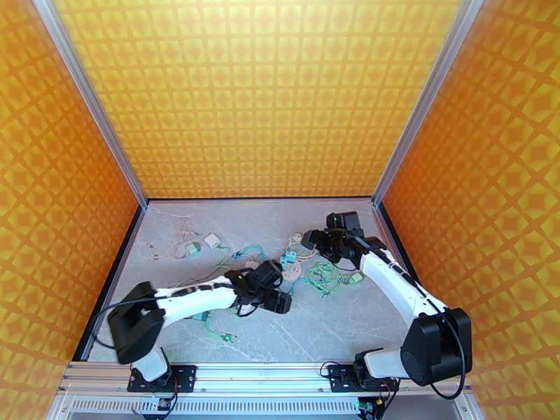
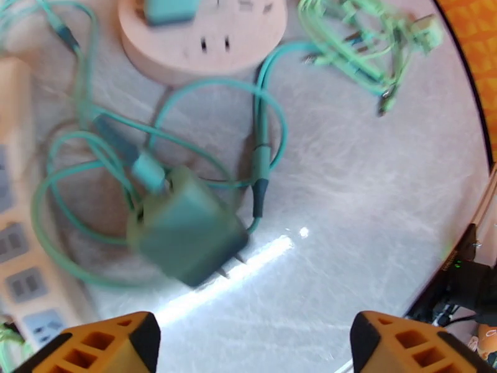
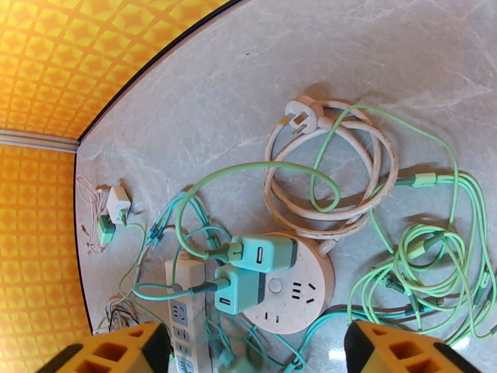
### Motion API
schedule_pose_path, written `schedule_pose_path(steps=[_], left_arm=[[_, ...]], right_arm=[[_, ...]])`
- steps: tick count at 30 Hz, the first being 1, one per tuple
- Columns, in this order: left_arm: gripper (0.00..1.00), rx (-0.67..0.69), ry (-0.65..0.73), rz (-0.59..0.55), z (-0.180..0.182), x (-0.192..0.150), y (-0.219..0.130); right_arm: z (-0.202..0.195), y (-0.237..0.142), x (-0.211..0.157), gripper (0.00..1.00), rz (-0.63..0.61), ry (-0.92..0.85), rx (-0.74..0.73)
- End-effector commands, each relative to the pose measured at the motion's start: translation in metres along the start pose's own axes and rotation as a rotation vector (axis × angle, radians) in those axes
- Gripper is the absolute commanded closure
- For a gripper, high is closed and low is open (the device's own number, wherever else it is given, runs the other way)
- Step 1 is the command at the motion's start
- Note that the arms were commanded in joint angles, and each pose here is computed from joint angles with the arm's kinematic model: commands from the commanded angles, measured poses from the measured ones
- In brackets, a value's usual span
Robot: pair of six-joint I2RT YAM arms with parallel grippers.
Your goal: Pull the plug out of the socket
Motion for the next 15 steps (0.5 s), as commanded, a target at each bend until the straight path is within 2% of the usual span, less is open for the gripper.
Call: schedule_pose_path(steps=[1, 7, 12, 15], left_arm=[[0.15, 0.032, -0.025, -0.064, 0.004, 0.025, -0.024], [0.22, 0.035, -0.01, -0.145, 0.005, 0.074, -0.019], [0.39, 0.082, 0.048, -0.184, 0.003, 0.111, 0.005], [0.42, 0.136, 0.081, -0.192, 0.006, 0.125, 0.021]], right_arm=[[0.001, 0.011, -0.007, 0.29, 0.033, -0.029, 0.037], [-0.004, 0.019, -0.018, 0.52, 0.058, -0.002, 0.056], [-0.014, 0.031, -0.031, 0.78, 0.079, 0.029, 0.066], [-0.018, 0.039, -0.038, 0.88, 0.094, 0.054, 0.08]])
Point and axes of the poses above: each hand's point on the last joint's axis, 136 mm out from that joint toward the fingers, its own y axis out along the fingers, its own z axis along the line the jaws close on, x = y × z, the point moved 2 cm from there along -y, back along the fingers
